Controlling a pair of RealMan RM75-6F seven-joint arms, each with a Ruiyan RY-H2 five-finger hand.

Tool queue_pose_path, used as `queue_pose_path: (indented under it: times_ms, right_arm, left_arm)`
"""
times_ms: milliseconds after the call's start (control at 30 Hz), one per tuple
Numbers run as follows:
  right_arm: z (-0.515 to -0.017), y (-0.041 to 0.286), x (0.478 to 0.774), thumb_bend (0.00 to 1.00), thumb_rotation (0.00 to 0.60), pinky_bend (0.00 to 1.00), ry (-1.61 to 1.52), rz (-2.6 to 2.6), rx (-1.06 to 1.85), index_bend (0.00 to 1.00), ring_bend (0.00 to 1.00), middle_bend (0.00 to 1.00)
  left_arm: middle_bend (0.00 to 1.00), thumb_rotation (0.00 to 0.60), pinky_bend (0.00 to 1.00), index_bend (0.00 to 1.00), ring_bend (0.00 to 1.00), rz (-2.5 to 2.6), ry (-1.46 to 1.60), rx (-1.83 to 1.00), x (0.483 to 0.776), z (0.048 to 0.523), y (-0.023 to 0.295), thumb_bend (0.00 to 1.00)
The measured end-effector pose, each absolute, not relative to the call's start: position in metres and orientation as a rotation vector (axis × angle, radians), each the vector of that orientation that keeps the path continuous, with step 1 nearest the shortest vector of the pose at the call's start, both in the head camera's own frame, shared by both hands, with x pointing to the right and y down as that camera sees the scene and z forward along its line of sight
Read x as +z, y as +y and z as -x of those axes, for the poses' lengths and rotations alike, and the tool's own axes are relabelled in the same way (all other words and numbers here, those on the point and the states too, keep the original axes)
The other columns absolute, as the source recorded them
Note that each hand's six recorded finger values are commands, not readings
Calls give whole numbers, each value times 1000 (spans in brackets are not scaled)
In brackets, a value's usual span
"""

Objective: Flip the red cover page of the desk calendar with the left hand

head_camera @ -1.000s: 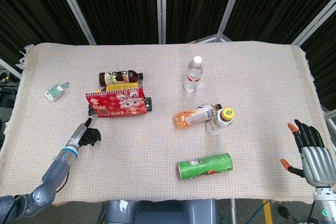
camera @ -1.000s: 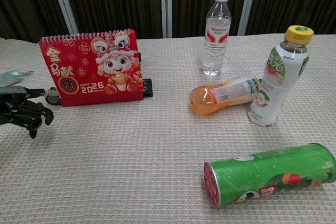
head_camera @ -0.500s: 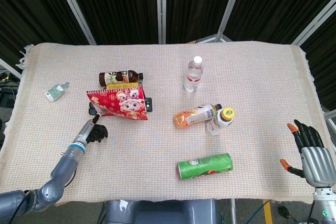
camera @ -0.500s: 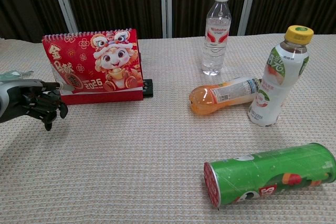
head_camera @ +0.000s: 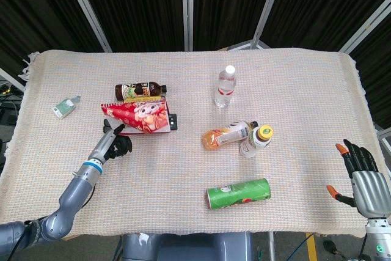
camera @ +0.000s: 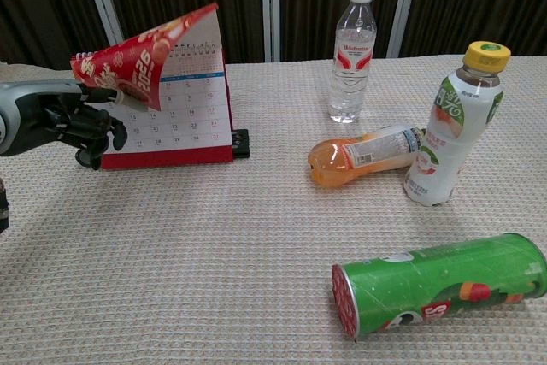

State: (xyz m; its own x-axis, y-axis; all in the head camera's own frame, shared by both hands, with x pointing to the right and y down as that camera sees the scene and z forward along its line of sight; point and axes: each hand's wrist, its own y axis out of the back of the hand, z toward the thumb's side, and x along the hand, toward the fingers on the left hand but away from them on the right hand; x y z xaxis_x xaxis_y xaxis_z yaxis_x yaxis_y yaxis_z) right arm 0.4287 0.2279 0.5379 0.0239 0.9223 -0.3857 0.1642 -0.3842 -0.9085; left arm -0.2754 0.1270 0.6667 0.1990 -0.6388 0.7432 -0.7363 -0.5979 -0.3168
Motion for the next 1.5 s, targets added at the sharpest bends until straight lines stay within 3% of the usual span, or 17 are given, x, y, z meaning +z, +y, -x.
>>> queue_pose_path:
  times_ms: [100,233,433,667,833,1033,1267,1500]
  right_arm:
    - [-428,228,537,122,600,0,-1128,1625,1418,27,0,0]
    - [-427,228,535,121,600,0,-1141,1628,1407,27,0,0]
    - [-433,225,535,121,600,0,-1165,1624,1420,27,0,0]
    - [-440,223,538,121,600,0,-1173,1617,1445,27,0,0]
    - [-442,222,539,121,600,0,-1175,1611,1451,27,0,0]
    - [-443,223,539,121,600,0,-1176,1604,1455,27,0,0]
    - [-444,224,540,121,600,0,-1163,1595,1465,27,0,0]
    - [-448,223,542,117,600,0,-1139,1565,1483,26,0,0]
  left_arm:
    - [385,600,447,0,494,-2418,-1424,1371,652,276,119,907]
    - [158,600,278,0,302,-2522,-1562,1440,632,283,104,867]
    - [15,600,224,0,175,-2640,-1701,1732,612,298,75,696]
    - [0,600,79,0,44,-2732,-1681,1942,601,302,52,425]
    - [0,600,68,0,33,-2721,-1510,2070,616,304,49,267]
    - [0,600,23,0,9,-2652,-1380,2087,632,311,48,248]
    - [0,600,0,0,0,-2673,-1497,2069,614,321,46,198]
    - [0,600,0,0,0,-2628,-1605,2222,588,364,88,91]
